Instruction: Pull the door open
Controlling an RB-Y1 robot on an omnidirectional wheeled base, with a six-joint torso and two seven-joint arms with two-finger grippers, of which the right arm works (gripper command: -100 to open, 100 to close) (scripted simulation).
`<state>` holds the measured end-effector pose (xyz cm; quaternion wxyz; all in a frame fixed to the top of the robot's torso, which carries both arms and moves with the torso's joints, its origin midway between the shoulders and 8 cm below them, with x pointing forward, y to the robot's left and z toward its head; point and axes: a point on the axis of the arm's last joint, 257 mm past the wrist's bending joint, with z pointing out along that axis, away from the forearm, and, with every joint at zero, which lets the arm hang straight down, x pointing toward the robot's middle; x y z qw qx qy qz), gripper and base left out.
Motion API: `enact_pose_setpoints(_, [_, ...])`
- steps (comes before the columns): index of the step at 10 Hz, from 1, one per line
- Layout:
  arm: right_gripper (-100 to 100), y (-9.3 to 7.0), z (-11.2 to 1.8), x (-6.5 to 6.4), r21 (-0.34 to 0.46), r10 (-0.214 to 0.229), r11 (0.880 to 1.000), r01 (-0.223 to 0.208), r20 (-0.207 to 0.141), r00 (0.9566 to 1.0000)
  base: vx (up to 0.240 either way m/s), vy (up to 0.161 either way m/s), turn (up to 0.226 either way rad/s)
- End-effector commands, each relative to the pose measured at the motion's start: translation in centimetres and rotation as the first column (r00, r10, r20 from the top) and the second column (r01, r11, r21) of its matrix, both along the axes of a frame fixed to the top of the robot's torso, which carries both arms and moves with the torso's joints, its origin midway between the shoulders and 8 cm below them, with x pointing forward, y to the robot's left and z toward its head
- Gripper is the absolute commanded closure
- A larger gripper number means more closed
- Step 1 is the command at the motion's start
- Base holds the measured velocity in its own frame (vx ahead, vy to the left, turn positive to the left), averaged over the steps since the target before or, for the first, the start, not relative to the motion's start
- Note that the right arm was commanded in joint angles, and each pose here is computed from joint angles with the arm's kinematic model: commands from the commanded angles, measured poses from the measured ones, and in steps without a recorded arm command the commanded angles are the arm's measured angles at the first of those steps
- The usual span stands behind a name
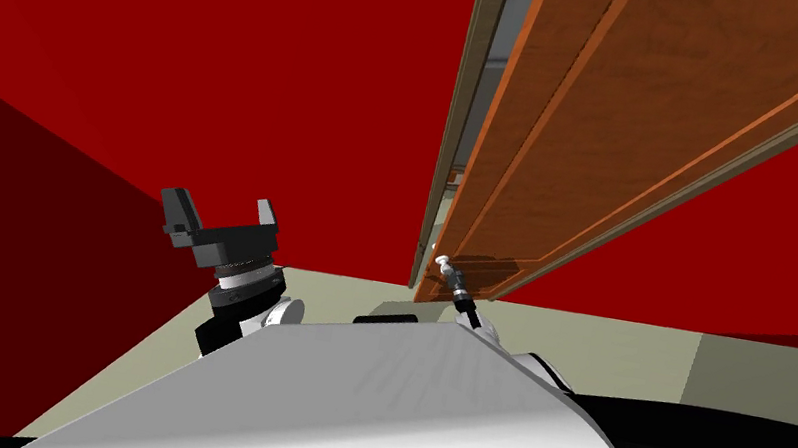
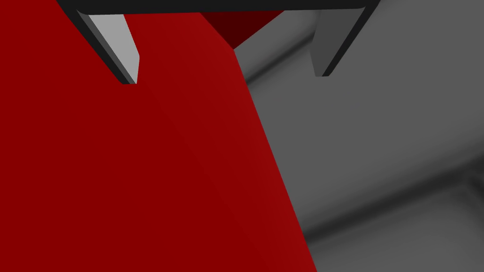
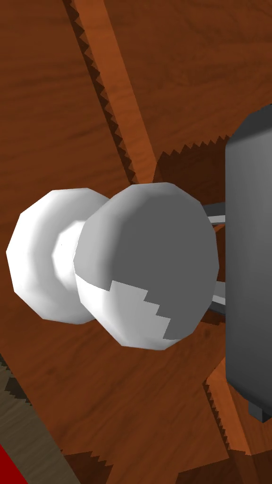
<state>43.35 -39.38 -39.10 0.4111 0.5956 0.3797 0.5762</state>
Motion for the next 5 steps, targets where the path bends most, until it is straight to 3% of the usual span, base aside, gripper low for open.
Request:
enact_pose_setpoints(1, [100, 1.82, 0.47, 0.61, 0.063, 0.026, 0.998, -0.028, 0.027, 0.9993, -0.026, -0.017, 0.051])
enact_pose_setpoints(3, [100, 1.78, 0.46, 0.69, 0.111, 0.021, 0.994, -0.024, 0.029, 0.9994, -0.055, -0.025, 0.084])
enact_pose_setpoints(5, [100, 1.78, 0.46, 0.69, 0.111, 0.021, 0.994, -0.024, 0.029, 0.9994, -0.016, -0.003, -0.010])
